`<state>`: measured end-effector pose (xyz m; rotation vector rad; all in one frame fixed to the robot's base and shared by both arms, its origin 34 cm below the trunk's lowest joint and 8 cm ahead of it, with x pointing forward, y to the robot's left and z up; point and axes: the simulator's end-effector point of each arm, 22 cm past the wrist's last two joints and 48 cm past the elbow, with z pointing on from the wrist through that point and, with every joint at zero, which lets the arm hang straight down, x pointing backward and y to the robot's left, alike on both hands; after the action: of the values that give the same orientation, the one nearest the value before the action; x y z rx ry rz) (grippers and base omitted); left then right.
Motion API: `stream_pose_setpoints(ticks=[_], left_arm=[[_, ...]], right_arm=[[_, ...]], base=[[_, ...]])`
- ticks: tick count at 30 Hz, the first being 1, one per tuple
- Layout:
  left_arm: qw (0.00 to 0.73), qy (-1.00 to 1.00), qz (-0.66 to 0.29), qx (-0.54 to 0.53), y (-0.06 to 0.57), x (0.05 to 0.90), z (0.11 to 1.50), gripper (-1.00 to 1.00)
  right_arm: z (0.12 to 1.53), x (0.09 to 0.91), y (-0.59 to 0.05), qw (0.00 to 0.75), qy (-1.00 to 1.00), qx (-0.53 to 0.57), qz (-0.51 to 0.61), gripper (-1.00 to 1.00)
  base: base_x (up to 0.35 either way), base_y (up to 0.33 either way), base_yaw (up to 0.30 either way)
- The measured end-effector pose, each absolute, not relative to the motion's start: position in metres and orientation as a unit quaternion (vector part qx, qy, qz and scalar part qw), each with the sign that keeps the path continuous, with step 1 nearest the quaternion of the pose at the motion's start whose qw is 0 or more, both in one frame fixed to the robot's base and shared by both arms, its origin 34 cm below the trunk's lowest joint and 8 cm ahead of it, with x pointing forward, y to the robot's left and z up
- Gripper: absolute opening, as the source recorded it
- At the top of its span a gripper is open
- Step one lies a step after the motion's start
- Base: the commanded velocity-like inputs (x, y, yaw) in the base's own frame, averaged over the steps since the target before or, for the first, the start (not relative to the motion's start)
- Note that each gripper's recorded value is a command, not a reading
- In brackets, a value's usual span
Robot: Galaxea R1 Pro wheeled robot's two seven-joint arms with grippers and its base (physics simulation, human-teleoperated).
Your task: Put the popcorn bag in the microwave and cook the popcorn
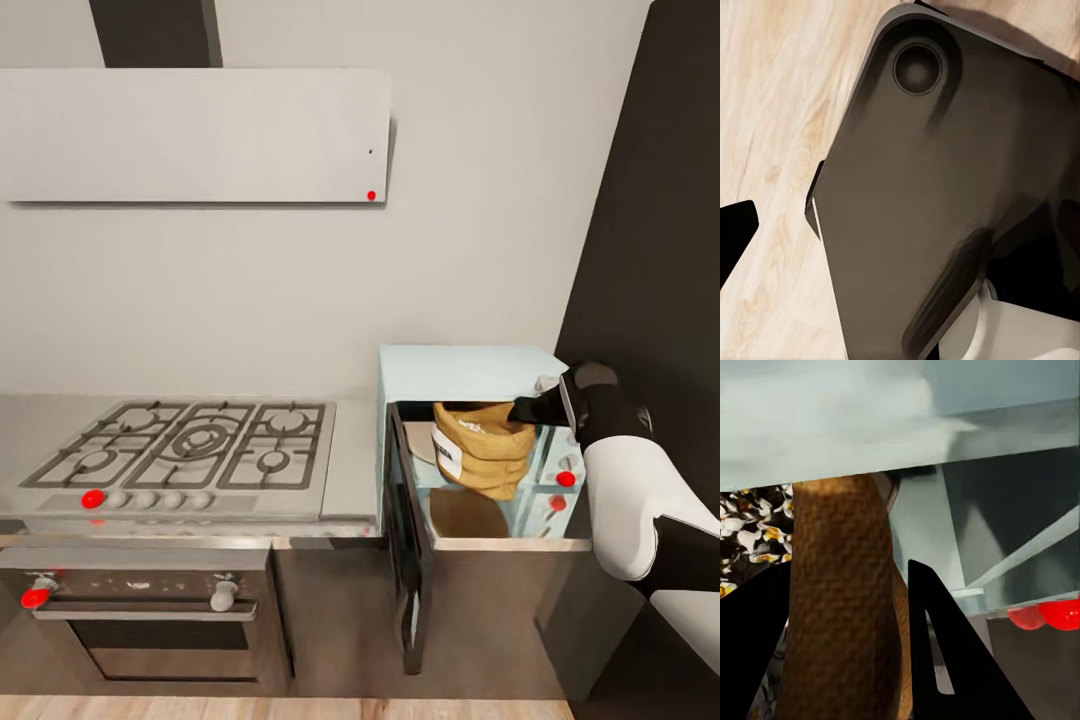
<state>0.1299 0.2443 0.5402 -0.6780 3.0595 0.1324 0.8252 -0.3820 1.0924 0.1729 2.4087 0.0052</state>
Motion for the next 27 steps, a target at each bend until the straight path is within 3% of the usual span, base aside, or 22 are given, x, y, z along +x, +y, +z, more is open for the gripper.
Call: stream_pose_setpoints(ticks=[9,27], left_arm=[[0.002,0.975,0.042,-0.216,0.244,0.13,0.54,1.0],[0.003,0.976,0.041,-0.216,0.244,0.13,0.54,1.0]], right_arm=[[1.079,0.82,-0.382,0.347,0.935,0.068,0.004,-1.0],[1.076,0.822,-0.374,0.367,0.928,0.061,0.008,-1.0]], base=[[0.122,0.0,0.0],[0.003,0.0,0.0]])
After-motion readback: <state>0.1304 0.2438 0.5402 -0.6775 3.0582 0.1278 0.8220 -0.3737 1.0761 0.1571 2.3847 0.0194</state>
